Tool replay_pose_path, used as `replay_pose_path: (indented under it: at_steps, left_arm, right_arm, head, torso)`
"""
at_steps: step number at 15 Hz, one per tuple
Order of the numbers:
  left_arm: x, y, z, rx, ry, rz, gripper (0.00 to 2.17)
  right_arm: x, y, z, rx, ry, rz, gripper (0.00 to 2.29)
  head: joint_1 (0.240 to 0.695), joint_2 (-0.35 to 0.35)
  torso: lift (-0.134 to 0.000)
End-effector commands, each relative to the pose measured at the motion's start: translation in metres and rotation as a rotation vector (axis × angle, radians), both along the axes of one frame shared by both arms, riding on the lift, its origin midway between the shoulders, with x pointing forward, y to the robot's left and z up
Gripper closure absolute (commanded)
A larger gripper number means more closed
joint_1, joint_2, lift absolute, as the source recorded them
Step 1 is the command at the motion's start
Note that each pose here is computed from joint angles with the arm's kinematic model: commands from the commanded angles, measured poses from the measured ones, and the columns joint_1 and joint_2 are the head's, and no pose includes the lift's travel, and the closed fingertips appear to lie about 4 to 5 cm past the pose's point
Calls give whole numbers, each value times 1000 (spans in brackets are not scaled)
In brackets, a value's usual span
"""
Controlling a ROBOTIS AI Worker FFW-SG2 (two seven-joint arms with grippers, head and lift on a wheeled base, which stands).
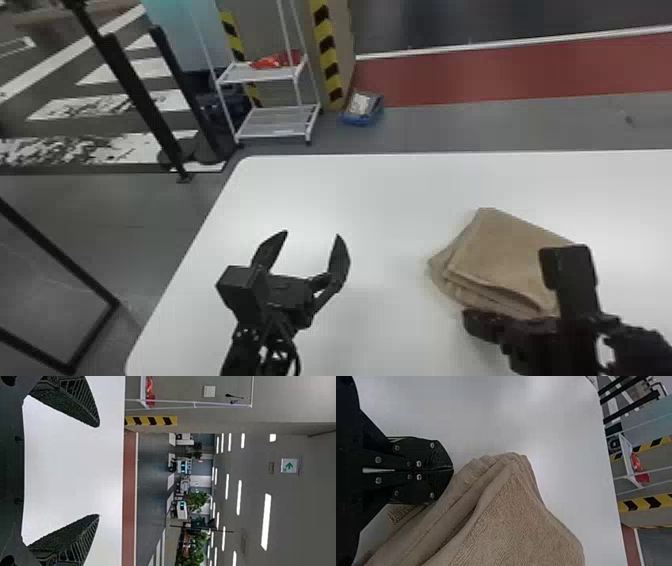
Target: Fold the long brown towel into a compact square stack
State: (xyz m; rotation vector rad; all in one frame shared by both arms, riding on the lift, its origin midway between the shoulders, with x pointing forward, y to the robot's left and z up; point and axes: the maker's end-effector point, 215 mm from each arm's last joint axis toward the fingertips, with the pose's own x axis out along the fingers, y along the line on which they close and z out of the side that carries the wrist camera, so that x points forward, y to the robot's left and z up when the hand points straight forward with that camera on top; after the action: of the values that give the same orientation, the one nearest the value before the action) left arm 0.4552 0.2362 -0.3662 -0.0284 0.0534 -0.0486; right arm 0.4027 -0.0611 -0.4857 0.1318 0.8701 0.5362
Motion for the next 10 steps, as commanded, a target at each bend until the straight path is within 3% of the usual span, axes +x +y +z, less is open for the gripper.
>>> replay_pose_path:
  at_steps: [1, 4, 7, 10]
  left_arm:
    - [0, -1, -2, -5, 3, 1, 60]
    - [0, -3, -1, -7, 0, -3, 60]
    - [-1, -3, 0, -6, -3, -3, 60]
    - [-2, -3, -1, -6, -1, -3, 60]
  right_arm:
    - [-7, -18, 10, 57, 2, -26, 2040]
    - [-21, -30, 42, 122, -44, -43, 2040]
    - [6, -73, 77, 225, -144, -157, 2040]
    - [38, -141, 101, 237, -227, -287, 2040]
  head:
    - [695, 236]
    - [695, 209]
    - [695, 193]
    - [695, 120]
  torso:
    - [-115]
    - [-115]
    - [-115]
    - [-115]
